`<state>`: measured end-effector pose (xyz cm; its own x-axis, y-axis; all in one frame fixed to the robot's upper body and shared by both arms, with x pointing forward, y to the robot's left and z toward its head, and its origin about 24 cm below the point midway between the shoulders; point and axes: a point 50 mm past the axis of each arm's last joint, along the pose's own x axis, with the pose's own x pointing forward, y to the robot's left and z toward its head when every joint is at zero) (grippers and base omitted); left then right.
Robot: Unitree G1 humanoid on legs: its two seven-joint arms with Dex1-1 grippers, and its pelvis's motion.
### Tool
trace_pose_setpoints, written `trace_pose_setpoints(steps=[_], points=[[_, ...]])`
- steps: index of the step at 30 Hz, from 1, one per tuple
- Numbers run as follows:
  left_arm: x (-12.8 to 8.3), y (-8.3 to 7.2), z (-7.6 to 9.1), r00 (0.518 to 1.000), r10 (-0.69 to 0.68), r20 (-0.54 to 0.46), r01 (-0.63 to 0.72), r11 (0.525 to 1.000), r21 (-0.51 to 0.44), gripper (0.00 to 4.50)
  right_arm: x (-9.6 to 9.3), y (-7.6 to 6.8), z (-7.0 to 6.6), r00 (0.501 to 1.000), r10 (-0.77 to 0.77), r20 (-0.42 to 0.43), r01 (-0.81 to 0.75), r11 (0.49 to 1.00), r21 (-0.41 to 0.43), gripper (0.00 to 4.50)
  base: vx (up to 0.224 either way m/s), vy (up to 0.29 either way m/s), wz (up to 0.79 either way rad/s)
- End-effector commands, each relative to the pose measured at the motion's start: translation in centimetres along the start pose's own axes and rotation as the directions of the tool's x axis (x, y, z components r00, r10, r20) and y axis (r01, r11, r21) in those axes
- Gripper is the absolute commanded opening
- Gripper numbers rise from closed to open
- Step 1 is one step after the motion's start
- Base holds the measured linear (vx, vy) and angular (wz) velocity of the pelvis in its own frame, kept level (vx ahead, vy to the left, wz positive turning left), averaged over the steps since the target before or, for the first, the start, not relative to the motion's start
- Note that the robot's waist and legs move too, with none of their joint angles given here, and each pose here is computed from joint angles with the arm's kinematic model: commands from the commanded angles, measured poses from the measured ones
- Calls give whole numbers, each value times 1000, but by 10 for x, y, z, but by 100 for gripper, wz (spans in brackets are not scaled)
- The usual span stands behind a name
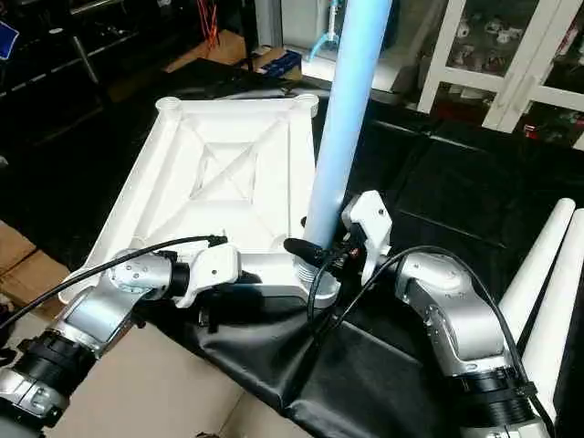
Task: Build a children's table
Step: Pick table leg
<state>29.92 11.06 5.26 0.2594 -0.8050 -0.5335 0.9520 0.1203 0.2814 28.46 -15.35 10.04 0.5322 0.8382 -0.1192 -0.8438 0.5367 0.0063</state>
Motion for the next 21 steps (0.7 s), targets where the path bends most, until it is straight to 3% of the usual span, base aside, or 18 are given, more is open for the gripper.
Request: trace_pose_setpoints(steps=[1, 9, 10, 21], points=[[0, 0, -4, 1000, 5, -11, -5, 1000, -25, 136, -3, -1, 4, 1000, -12, 13, 13, 999, -34, 188, 0, 0, 0], [1, -4, -10, 999, 0, -37, 0, 1000, -12, 142, -4, -2, 5, 1000, -16, 9, 17, 999, -40, 188, 0, 0, 0], [0, -5, -11, 999, -9, -47, 8, 1000, -18, 113, -4, -3, 5, 1000, -17, 9, 17, 999, -41, 188, 0, 0, 0], [-3, -7, -19, 993, -55, -108, 49, 997, -62, 31, -3, -4, 4, 1000, -14, 2, 14, 999, -46, 188, 0, 0, 0]])
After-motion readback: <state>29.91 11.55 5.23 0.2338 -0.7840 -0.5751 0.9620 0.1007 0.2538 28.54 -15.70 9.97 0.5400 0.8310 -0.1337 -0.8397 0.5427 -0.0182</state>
